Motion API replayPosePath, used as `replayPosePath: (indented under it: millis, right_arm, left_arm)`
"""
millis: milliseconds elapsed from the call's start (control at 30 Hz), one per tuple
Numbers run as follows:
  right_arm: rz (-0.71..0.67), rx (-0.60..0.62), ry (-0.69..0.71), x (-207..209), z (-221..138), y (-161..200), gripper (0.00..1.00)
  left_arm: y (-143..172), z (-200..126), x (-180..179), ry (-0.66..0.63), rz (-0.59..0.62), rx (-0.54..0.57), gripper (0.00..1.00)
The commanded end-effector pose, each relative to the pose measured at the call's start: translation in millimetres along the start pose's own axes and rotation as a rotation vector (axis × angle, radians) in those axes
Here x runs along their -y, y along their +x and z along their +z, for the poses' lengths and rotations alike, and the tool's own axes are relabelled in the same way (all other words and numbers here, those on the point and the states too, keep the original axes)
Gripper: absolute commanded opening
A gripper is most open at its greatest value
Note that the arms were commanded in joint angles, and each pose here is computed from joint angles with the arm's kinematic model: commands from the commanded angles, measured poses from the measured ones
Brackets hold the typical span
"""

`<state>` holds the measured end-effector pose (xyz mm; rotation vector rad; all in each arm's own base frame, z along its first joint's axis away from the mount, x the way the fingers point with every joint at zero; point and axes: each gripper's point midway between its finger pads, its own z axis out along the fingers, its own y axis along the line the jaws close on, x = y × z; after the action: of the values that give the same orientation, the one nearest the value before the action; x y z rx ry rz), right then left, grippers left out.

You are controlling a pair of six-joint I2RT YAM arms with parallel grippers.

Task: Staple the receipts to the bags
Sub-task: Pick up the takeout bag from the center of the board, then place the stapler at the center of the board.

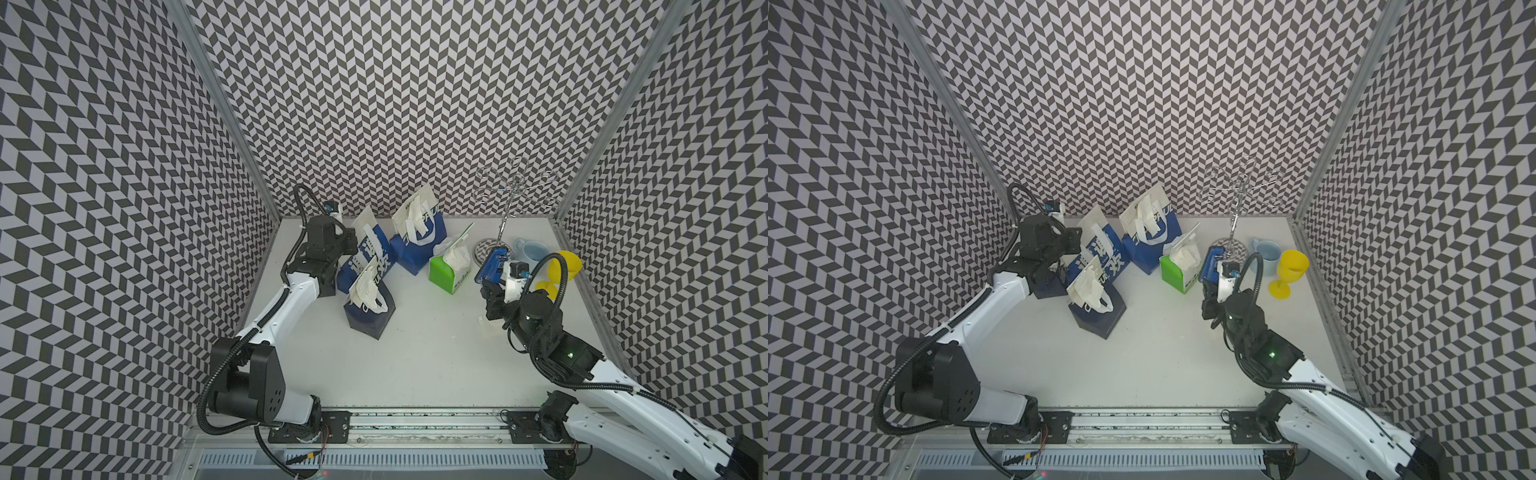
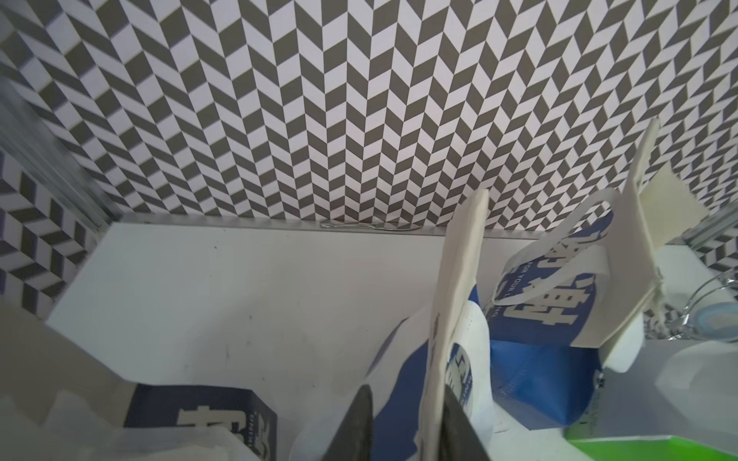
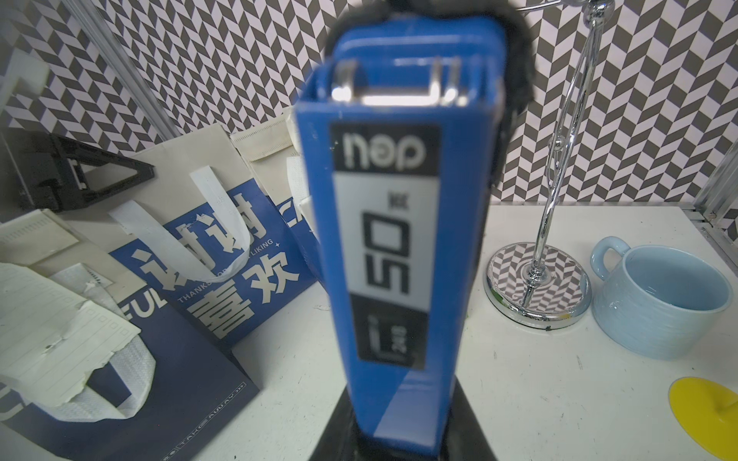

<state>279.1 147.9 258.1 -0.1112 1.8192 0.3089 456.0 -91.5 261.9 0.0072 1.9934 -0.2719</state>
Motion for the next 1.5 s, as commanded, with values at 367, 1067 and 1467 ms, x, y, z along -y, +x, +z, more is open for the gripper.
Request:
replayPosePath:
  millis: [367, 1067, 1467]
  right_arm:
    - [0.063, 0.158, -0.023, -2, -13, -45, 0.00]
    - [0.092, 0.199, 0.020, 10, -24, -54, 0.00]
    - [0.147, 0.162, 0.247, 46, -21, -43, 0.00]
  left_arm:
    - [-165, -162, 67, 0.253, 0.175, 0.625, 0.00]
    - [-163, -324, 170, 0.986, 0.348, 0.820, 0.00]
    - [-54, -294, 216, 1.178, 0.531, 0.472, 0.00]
